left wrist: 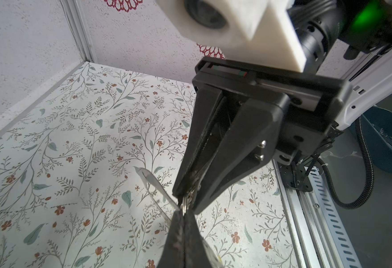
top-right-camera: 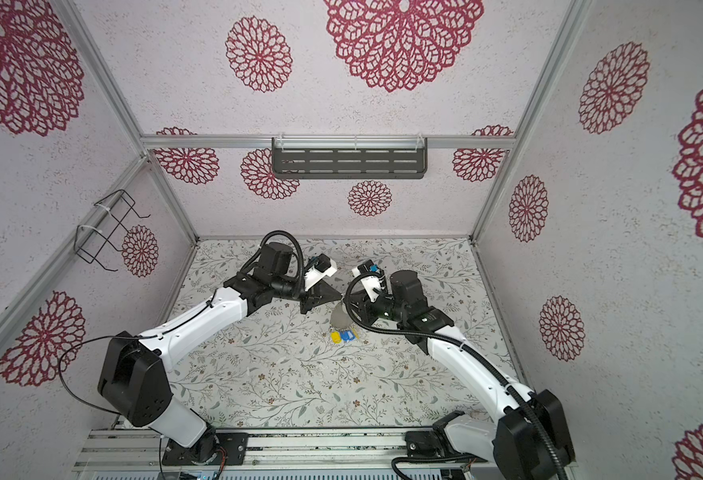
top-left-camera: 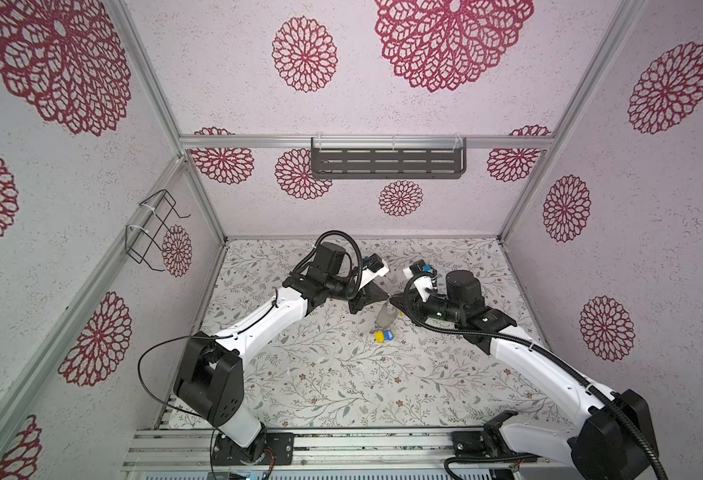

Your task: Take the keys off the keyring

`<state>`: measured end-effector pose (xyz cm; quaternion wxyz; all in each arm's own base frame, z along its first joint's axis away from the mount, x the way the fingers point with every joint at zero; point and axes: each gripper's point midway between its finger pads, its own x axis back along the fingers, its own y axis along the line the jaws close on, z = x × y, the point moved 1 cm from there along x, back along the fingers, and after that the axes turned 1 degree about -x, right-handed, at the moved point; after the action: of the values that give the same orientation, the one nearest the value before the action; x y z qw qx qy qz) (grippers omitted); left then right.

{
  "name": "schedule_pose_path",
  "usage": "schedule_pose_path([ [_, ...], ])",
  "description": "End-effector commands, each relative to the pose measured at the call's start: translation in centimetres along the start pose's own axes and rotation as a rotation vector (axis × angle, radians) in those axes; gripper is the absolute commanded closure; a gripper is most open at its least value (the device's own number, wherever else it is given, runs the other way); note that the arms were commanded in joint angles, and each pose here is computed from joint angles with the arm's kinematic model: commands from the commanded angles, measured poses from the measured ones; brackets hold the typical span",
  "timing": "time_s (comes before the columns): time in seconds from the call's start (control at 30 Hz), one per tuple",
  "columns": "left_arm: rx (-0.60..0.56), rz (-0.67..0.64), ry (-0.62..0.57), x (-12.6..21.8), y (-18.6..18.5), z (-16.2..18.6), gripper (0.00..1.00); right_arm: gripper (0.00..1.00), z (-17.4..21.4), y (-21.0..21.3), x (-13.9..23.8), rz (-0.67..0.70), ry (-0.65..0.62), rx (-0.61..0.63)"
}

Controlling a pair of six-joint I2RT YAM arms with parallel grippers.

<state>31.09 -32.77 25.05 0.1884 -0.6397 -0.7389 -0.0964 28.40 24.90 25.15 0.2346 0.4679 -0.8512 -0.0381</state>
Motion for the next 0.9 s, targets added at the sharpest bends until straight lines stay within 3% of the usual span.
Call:
schedule_pose_path([
  [0.0, -0.009, -0.051, -0.084, 1.7, 0.5, -2.9, 1.0, 0.84, -0.7, 0.2, 1.1, 0.024, -0.043, 0.038],
  [0.33, 0.098, -0.148, -0.277, 2.8, 1.9, -5.9, 1.0, 1.0, -0.9, 1.0, -0.2, -0.049, -0.072, -0.021],
  [0.6, 0.128, -0.187, -0.478, 3.0, 0.3, -7.9, 1.0, 1.0, -1.9, 1.9, -2.2, -0.112, -0.126, -0.06],
  [0.87, 0.201, -0.333, -0.593, 3.4, 1.4, -7.1, 1.0, 1.0, -3.7, 2.7, -2.0, -0.155, -0.207, -0.085],
])
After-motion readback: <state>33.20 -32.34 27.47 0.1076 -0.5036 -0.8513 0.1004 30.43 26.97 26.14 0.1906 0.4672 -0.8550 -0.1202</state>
